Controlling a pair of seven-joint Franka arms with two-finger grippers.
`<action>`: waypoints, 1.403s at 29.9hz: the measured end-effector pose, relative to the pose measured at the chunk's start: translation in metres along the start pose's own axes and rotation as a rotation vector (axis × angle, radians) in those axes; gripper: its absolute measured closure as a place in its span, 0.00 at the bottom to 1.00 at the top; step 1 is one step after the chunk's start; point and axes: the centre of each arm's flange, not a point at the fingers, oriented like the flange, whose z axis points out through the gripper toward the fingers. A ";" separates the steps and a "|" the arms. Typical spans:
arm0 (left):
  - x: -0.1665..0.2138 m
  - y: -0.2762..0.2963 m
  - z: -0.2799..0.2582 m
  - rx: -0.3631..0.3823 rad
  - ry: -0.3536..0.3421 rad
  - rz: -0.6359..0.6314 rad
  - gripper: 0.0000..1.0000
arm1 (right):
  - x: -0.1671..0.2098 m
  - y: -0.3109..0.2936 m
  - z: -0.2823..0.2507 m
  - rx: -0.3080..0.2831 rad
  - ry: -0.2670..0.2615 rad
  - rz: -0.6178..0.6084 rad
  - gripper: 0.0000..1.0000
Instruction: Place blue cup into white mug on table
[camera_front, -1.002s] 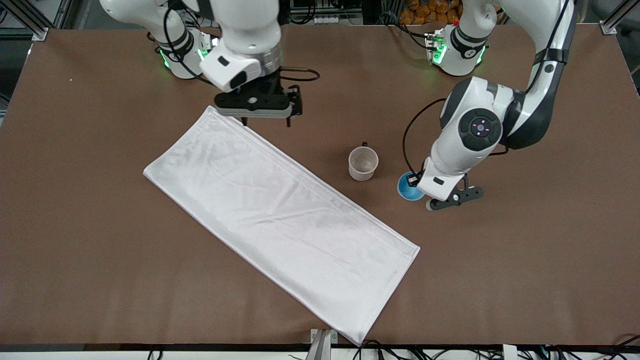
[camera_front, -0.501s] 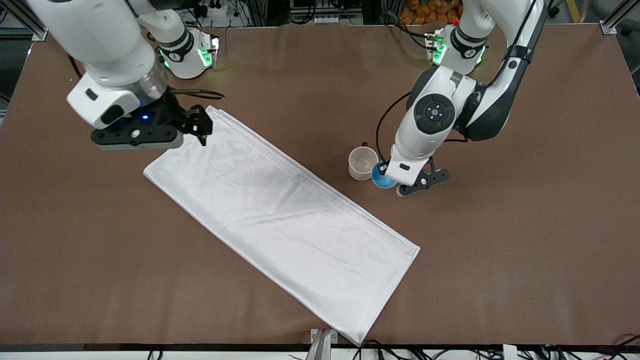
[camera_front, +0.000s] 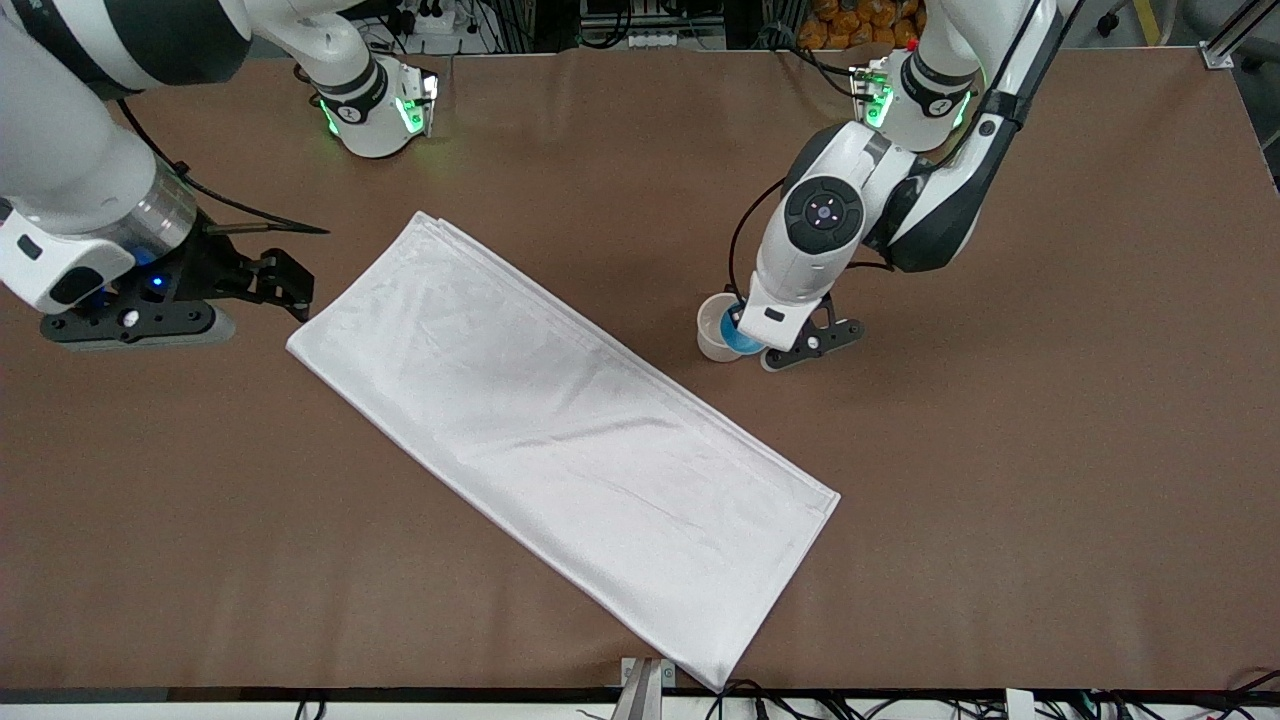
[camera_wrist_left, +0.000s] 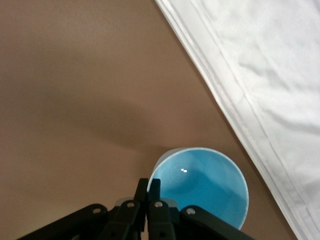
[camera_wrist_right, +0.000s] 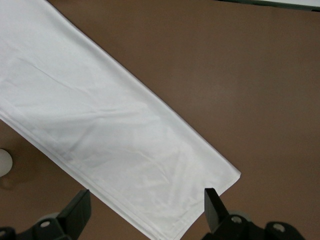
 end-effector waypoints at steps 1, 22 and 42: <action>-0.001 0.000 0.001 0.002 -0.002 0.002 0.96 | 0.001 0.002 0.003 0.001 0.006 -0.002 0.00; -0.015 0.005 -0.013 -0.064 0.045 -0.136 0.96 | 0.003 0.061 0.042 0.013 0.016 -0.015 0.00; -0.049 -0.004 0.015 -0.097 0.069 -0.137 0.96 | 0.000 0.061 0.046 0.018 0.051 -0.015 0.00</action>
